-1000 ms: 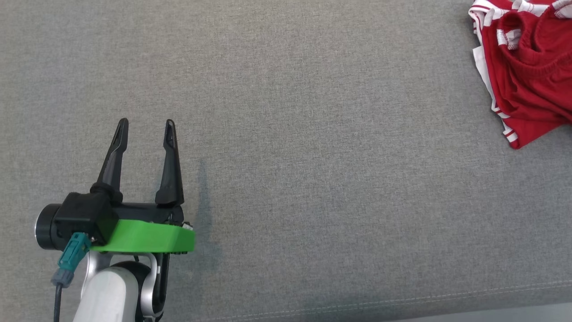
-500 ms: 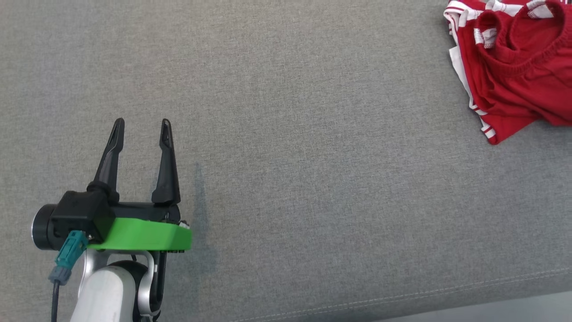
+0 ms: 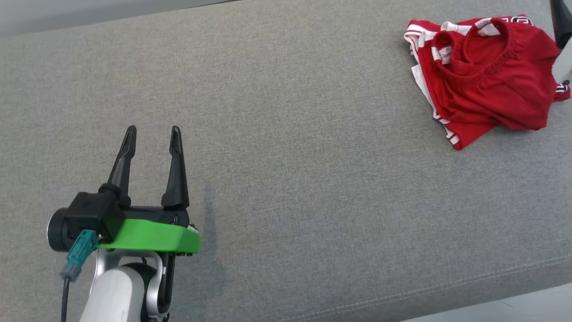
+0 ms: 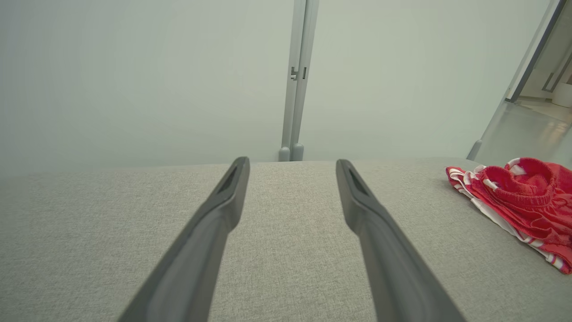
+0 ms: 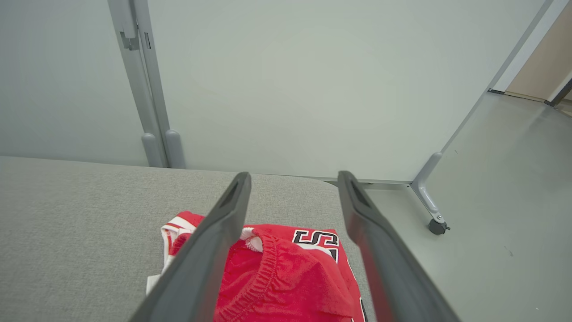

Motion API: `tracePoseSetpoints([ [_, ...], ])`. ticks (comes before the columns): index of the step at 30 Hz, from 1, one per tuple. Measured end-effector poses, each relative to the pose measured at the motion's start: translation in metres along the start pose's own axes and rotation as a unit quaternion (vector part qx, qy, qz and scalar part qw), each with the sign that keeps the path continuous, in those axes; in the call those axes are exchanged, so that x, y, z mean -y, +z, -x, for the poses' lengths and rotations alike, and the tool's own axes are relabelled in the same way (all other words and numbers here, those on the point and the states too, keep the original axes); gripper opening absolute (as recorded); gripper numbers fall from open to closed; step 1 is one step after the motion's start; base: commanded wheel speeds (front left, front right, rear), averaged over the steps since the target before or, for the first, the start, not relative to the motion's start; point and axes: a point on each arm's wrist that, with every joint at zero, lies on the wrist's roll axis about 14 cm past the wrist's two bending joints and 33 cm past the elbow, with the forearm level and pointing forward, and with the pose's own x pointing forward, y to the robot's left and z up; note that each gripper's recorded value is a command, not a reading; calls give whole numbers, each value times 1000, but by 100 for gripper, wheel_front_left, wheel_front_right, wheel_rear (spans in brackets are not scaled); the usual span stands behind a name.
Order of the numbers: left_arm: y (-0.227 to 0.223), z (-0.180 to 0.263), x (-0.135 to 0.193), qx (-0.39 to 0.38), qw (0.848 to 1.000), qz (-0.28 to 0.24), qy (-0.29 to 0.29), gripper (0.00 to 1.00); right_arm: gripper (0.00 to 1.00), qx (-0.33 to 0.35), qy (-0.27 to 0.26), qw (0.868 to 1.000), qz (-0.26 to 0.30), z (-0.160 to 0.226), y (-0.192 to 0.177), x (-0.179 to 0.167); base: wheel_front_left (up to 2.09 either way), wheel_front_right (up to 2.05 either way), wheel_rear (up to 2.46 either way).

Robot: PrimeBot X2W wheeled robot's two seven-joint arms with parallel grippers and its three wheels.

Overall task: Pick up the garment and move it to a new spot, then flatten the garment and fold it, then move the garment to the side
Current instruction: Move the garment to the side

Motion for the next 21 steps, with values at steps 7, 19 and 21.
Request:
tracePoseSetpoints([
  [7,8,4,19,12,999,25,-26,100,100,75,30,996,-26,13,47,-36,0,0,0],
  [19,21,16,48,29,997,44,-64,100,100,125,36,984,-119,63,66,-78,0,0,0],
  [21,19,23,47,24,997,41,-62,100,100,150,32,980,-129,75,78,-78,0,0,0],
])
